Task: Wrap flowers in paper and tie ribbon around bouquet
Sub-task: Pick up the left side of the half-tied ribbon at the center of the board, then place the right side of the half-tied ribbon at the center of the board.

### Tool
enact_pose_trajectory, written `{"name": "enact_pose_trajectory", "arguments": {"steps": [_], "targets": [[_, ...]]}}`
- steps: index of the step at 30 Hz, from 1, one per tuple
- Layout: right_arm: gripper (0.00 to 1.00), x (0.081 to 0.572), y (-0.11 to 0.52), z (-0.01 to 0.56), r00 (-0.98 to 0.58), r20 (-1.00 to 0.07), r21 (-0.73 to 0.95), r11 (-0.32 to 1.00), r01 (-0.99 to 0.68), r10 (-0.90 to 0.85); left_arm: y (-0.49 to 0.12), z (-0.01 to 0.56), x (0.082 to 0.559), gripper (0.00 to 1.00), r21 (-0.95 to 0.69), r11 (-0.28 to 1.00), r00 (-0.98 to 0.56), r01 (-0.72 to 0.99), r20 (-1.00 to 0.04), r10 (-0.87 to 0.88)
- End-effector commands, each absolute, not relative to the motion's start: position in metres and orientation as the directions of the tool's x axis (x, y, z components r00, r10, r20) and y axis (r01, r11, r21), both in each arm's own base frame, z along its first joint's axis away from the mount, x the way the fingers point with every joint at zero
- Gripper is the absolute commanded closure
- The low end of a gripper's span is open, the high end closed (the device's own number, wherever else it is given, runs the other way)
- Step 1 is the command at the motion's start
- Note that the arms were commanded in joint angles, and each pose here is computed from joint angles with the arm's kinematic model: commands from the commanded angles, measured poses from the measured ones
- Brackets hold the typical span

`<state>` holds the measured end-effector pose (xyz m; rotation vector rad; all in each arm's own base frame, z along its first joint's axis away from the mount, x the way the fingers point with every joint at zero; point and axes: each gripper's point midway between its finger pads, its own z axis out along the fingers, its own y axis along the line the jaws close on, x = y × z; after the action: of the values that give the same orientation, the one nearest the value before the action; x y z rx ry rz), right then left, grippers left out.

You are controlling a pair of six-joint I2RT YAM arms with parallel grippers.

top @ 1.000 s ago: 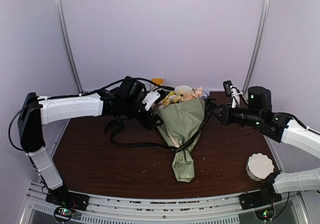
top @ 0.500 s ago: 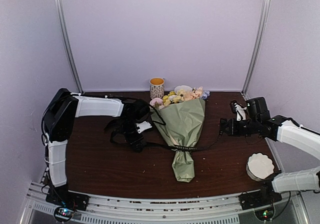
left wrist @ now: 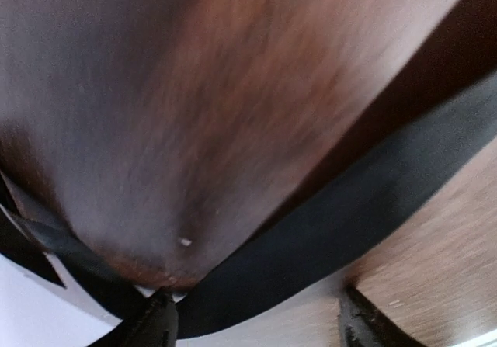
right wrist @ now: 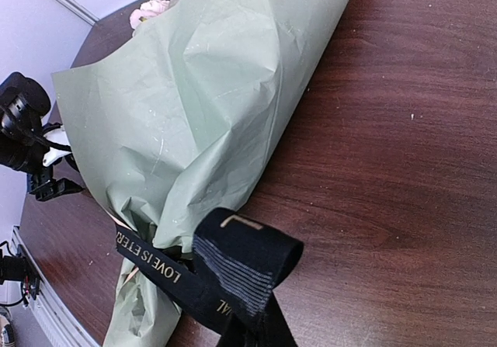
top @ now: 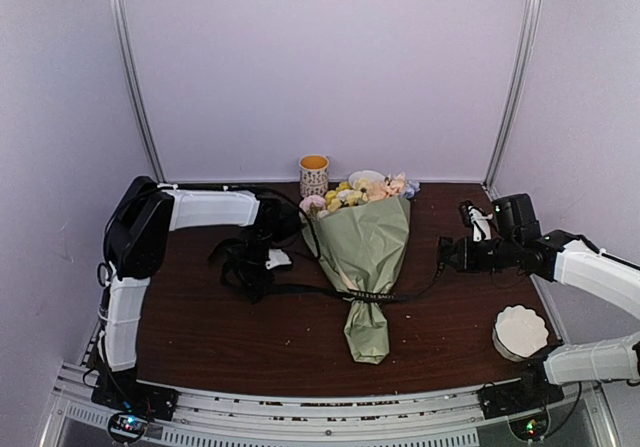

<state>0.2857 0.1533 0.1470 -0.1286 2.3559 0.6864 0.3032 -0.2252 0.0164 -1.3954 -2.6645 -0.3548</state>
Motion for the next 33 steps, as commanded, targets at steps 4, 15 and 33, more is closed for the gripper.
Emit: {"name": "enact_pose_trajectory", "arguments": {"steps": [4,15,33], "targets": [[1.00,0.287,0.153,0.155,-0.754,-0.651,0.438,0.852,-0.287,0.081,-0.180,-0.012,0.322,0.56,0.308,0.502,-0.586,0.808,0.325,0.742],[1.00,0.300,0.126,0.147,-0.754,-0.646,0.388,0.903,-0.186,0.122,-0.210,0.071,0.357,1.00,0.423,0.614,-0.599,0.666,-0.188,0.778],[0.52,0.351,0.054,0.106,-0.811,-0.559,0.110,0.984,0.138,0.176,-0.389,0.288,0.199,1.00,0.066,0.096,0.026,0.993,-0.929,0.369]]}}
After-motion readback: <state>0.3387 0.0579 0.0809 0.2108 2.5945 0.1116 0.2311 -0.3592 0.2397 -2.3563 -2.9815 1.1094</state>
